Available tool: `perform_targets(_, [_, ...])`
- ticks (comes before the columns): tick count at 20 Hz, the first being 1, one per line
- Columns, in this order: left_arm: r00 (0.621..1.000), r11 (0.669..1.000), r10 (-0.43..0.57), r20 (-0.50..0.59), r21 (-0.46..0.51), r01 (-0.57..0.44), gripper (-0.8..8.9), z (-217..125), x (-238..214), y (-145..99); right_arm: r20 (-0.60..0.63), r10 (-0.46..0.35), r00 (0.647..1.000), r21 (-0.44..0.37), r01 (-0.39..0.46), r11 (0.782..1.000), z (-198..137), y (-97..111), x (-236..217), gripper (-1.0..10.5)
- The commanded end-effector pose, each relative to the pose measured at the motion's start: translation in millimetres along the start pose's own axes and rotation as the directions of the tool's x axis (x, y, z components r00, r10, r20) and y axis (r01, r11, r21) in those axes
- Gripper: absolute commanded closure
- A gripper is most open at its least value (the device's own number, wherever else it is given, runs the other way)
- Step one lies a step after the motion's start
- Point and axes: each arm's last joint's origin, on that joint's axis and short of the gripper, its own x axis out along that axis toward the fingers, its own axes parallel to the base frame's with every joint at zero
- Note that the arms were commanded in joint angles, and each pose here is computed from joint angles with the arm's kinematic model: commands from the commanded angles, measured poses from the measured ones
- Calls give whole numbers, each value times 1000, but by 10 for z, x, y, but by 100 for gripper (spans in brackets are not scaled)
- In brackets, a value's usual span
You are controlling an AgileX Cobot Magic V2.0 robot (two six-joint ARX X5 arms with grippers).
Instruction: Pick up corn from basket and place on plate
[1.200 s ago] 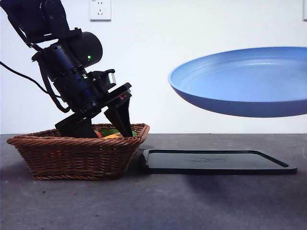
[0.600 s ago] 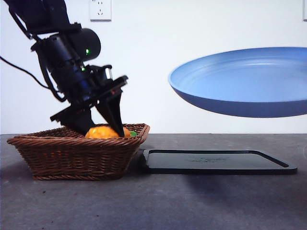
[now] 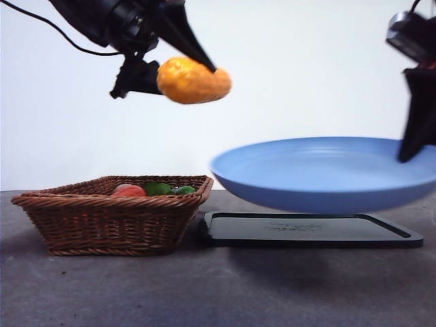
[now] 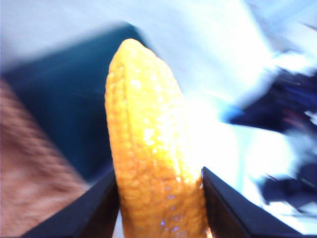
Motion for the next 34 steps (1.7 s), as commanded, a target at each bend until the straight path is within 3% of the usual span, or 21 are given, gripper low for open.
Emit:
perform_targets(1, [998, 997, -45, -43, 68, 48, 648, 0, 166, -118, 17, 74, 997, 49, -75, 996, 124, -8, 83, 945])
perform_targets(4, [993, 984, -57, -100, 164, 73, 648, -61, 391, -285, 22, 88, 996, 71, -89, 993, 165, -37, 148, 945])
perform_targets(8, [978, 951, 93, -184, 309, -32, 648, -200, 740, -391, 26, 136, 990, 73, -137, 988, 185, -17, 136, 945])
perform_targets(13, [957, 907, 181, -226, 415, -74, 643, -305, 951, -496, 26, 137, 990, 73, -138, 988, 185, -18, 136, 945])
perform_targets(18, [951, 907, 184, -248, 416, -67, 480, -334, 961, -521, 25, 135, 991, 71, -136, 988, 184, -19, 136, 945])
perform_targets(26, [947, 915, 186, -261, 397, -71, 478, -191, 779, -693, 37, 97, 995, 69, -99, 993, 192, -42, 129, 945])
perform_targets(34, [972, 896, 171, -160, 435, -86, 479, 221, 398, -1044, 97, 46, 994, 85, -55, 995, 280, -194, 143, 945])
